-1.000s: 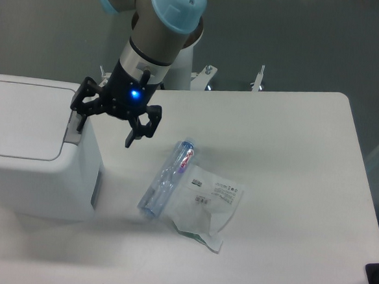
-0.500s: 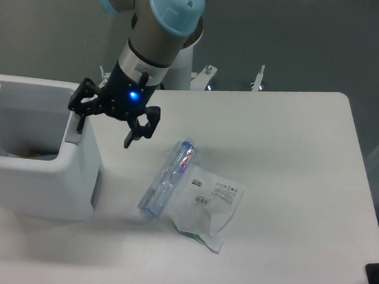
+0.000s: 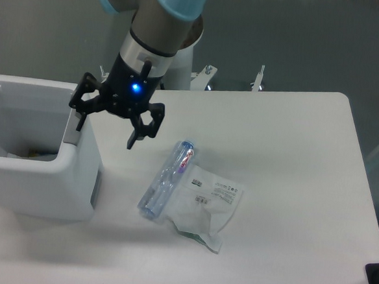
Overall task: Open the trash can
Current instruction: 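Lift the gripper and withdraw it away from the open trash can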
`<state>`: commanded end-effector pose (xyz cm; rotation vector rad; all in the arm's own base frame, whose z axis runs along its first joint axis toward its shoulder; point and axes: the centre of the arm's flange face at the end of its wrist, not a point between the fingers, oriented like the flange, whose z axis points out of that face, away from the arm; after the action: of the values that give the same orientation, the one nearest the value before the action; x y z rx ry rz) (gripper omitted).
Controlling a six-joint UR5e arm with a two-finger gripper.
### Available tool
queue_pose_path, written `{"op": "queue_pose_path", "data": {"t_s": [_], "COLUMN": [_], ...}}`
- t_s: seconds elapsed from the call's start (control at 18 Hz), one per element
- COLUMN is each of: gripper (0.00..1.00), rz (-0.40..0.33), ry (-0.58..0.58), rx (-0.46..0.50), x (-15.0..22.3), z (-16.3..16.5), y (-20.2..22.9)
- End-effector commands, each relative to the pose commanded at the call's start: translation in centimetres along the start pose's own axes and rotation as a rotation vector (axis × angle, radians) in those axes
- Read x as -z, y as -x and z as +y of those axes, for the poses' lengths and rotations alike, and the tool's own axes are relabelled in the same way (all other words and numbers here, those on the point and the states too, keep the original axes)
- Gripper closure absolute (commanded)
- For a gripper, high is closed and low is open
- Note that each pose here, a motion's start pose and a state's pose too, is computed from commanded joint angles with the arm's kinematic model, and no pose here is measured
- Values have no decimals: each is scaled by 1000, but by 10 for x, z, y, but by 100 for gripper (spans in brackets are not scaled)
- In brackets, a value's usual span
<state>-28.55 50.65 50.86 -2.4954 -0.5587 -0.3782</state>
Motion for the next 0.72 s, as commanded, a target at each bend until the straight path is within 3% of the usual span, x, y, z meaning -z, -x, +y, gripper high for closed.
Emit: {"op": "queue_pose_path", "data": {"t_s": [0.33,0.5,0.72], "gripper": [0,0,0], "rz": [-51,-142,-290], "ry": [-30,-19,105], "rx": [-26,-59,-214], "x": [15,35,31], "z": [-2,6,16], "y": [65,105,149]}}
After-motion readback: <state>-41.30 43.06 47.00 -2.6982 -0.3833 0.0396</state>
